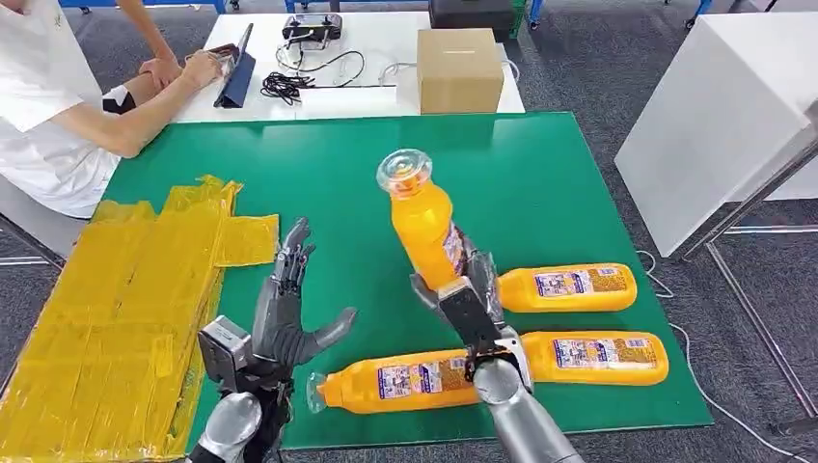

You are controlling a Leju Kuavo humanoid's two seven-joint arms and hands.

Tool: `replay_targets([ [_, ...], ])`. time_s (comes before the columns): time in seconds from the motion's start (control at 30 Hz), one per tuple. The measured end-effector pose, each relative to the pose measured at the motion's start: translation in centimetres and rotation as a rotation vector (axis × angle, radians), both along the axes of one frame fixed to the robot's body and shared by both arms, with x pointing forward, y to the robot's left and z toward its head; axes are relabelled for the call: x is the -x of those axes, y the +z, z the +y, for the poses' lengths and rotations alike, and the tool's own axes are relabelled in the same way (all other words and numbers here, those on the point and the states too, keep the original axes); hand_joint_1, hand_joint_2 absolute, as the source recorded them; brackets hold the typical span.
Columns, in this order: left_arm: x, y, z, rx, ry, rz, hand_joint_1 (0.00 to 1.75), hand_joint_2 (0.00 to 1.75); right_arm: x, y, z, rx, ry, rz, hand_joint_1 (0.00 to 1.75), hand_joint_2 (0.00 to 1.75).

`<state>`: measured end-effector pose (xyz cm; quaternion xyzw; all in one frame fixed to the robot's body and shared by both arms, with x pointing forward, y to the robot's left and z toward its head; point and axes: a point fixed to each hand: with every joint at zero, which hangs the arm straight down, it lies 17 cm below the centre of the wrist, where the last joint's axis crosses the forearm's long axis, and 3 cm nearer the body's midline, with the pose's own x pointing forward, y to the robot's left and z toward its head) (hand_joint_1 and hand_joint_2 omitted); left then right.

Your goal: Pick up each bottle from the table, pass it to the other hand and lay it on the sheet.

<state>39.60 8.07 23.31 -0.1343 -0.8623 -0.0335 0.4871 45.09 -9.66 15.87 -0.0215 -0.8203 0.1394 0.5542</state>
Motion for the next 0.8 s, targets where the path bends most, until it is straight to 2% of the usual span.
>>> replay_targets([
  [0.27,0.0,0.5,-0.7,0.001,-0.033,-0.009,0.0,1.75,1.7,0.2,4.0,0.043,0.126,-0.024,1.75,1.75],
  [0.5,0.0,1.5,-1.6,0.006,-0.08,-0.03,0.0,1.75,4.3,1.7,9.2,0.172,0.251,-0.156,1.75,1.75],
  [0.8,-0.2,1.8,-1.6,0.011,-0.088,-0.034,0.0,1.75,5.6,2.5,11.5,0.233,0.289,-0.225,1.75,1.75],
])
